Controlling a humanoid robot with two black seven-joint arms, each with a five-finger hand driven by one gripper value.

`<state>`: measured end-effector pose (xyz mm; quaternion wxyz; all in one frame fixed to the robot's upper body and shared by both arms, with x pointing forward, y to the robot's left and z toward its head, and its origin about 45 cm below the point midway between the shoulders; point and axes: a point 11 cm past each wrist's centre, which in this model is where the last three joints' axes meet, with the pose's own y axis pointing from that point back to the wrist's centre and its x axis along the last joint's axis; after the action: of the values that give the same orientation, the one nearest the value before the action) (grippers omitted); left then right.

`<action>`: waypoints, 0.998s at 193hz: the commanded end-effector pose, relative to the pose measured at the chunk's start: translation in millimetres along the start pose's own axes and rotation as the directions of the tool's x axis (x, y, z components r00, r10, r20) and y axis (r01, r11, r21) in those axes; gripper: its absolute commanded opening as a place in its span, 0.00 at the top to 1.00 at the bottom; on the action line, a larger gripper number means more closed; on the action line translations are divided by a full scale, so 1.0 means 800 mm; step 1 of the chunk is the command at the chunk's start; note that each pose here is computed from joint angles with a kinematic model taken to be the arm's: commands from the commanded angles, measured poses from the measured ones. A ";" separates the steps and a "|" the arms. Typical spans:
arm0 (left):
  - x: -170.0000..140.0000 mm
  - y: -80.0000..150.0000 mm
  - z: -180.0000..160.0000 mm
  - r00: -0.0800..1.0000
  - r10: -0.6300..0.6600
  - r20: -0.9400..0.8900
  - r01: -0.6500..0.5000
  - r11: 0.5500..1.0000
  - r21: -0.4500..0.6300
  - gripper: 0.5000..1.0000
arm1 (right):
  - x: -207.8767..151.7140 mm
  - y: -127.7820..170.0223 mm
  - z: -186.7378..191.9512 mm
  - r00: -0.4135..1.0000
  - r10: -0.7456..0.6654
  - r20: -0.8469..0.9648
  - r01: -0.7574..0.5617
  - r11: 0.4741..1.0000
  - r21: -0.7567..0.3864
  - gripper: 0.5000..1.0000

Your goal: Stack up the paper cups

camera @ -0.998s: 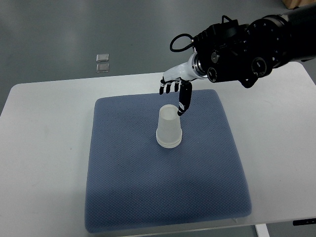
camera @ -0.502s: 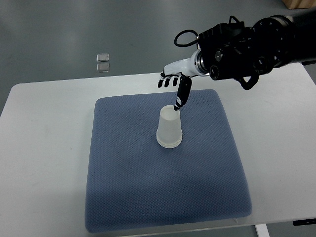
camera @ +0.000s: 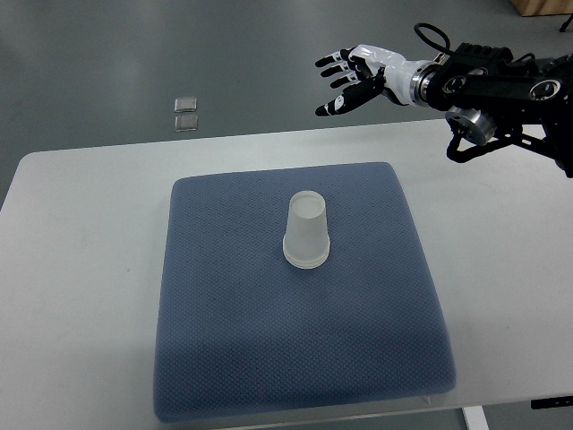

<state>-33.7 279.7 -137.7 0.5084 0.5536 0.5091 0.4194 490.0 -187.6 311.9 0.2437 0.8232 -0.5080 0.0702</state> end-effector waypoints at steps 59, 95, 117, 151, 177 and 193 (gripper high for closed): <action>0.000 0.000 0.000 1.000 0.000 0.002 0.000 1.000 0.002 0.00 | 0.072 0.000 0.082 0.670 0.146 0.728 -0.313 0.944 0.099 0.21; 0.000 0.000 0.000 1.000 0.000 -0.001 0.000 1.000 0.001 0.00 | 0.061 0.005 0.135 0.516 0.027 0.856 -0.291 0.946 0.146 0.19; 0.000 0.000 0.000 1.000 0.001 -0.001 -0.001 1.000 0.001 0.00 | 0.048 0.014 0.152 0.507 -0.081 0.858 -0.236 0.944 0.229 0.16; 0.000 0.000 0.000 1.000 0.000 -0.001 0.000 1.000 0.001 0.00 | 0.038 0.015 0.149 0.504 -0.154 0.850 -0.194 0.939 0.285 0.15; -0.001 0.000 0.000 1.000 -0.002 0.000 0.002 1.000 0.001 0.00 | 0.040 0.018 0.175 0.494 -0.107 0.863 -0.213 0.947 0.239 0.15; -0.002 0.000 0.000 1.000 -0.003 0.000 0.003 1.000 0.001 0.00 | 0.040 0.018 0.187 0.489 -0.082 0.868 -0.221 0.951 0.215 0.15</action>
<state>-33.8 279.1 -137.7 0.5083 0.5533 0.5100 0.4188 474.2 -283.7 207.3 -0.1815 0.7585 -0.5671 -0.2648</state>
